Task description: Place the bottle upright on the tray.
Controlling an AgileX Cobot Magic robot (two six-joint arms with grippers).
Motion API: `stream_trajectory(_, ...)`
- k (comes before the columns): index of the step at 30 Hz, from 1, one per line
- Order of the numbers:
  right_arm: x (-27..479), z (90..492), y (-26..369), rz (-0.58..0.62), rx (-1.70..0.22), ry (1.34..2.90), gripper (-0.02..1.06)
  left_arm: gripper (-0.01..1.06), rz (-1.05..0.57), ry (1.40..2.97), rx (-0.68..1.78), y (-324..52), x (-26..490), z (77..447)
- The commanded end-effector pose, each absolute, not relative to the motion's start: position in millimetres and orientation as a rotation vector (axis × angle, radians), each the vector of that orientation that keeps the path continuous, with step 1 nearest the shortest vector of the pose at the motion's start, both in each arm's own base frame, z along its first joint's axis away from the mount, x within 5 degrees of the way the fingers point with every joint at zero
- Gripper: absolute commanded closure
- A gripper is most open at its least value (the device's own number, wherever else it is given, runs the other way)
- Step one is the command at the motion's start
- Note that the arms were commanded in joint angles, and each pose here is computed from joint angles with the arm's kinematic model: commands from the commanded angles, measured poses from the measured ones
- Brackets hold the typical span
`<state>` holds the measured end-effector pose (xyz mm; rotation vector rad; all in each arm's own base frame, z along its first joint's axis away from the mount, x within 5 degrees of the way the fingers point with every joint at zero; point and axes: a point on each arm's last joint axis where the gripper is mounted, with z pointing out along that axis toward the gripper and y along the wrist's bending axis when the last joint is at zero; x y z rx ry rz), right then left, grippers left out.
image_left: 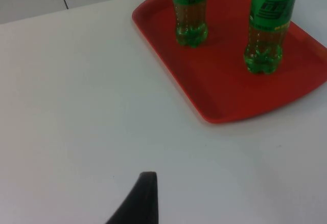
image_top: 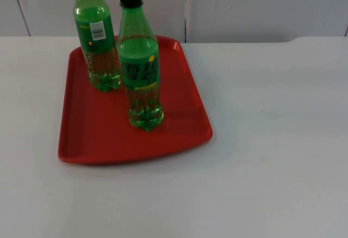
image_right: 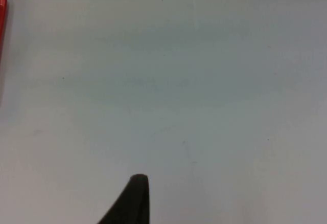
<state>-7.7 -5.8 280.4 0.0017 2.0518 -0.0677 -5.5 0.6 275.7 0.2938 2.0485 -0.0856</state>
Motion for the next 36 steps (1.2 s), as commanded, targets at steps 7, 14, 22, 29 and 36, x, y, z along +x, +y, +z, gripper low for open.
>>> stream_trajectory(7, -7.5, 280.4, -5.9, -0.069, 0.007, 2.044, -0.01, 0.00, -0.088, 2.043, 0.295, 0.6, -5.0, 274.9)
stream_trajectory(14, -7.5, 280.4, -5.9, -0.069, 0.007, 2.044, -0.01, 0.00, -0.065, 2.046, 0.267, 0.9, -4.9, 274.9)
stream_trajectory(22, -7.5, 280.4, -5.9, -0.069, 0.007, 2.044, -0.01, 0.00, 0.010, 2.055, 0.159, 1.1, -4.9, 275.1)
stream_trajectory(29, -7.5, 280.4, -5.9, -0.069, 0.007, 2.044, -0.01, 0.00, 0.048, 2.059, 0.100, 1.0, -4.9, 275.1)
stream_trajectory(36, -7.5, 280.4, -5.9, -0.069, 0.007, 2.044, -0.01, 0.00, 0.091, 2.062, 0.030, 0.6, -5.0, 275.1)
